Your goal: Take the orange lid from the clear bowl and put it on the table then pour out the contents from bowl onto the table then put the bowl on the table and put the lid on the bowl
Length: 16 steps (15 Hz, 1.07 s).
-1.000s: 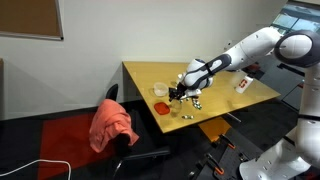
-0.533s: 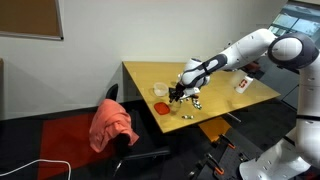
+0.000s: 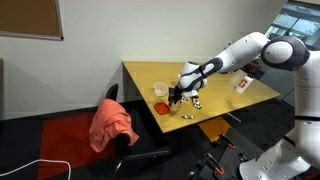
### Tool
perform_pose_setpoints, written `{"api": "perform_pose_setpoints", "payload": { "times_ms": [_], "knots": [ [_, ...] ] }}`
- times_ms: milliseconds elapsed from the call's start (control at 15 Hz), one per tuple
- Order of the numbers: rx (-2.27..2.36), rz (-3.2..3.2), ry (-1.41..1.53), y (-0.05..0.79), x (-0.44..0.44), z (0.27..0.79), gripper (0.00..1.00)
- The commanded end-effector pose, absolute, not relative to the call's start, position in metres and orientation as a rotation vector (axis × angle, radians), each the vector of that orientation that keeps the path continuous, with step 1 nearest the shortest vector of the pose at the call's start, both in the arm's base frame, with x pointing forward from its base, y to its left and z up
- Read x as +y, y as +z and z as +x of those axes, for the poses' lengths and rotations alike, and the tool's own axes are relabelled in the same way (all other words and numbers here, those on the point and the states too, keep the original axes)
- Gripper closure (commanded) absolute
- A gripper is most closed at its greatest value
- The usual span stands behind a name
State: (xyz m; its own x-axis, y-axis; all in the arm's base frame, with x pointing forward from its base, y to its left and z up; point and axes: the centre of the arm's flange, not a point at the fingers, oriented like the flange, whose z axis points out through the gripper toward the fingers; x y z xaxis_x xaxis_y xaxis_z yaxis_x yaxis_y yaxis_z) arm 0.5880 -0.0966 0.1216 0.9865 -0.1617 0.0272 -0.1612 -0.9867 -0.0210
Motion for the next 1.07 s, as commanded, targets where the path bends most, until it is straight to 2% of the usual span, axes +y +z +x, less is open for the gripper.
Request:
{"api": "perform_pose_setpoints", "payload": {
  "times_ms": [0, 333, 400, 667, 1000],
  "knots": [
    [0.261, -3.145, -0.045, 0.116, -0.095, 0.6, 0.47],
    [0.257, -3.147, -0.064, 0.107, -0.093, 0.607, 0.61],
    [0.252, -3.143, -0.063, 0.105, -0.092, 0.608, 0.57],
    [0.242, -3.136, -0.062, 0.1, -0.091, 0.612, 0.53],
    [0.233, -3.134, -0.055, 0.092, -0.087, 0.615, 0.57]
  ]
}}
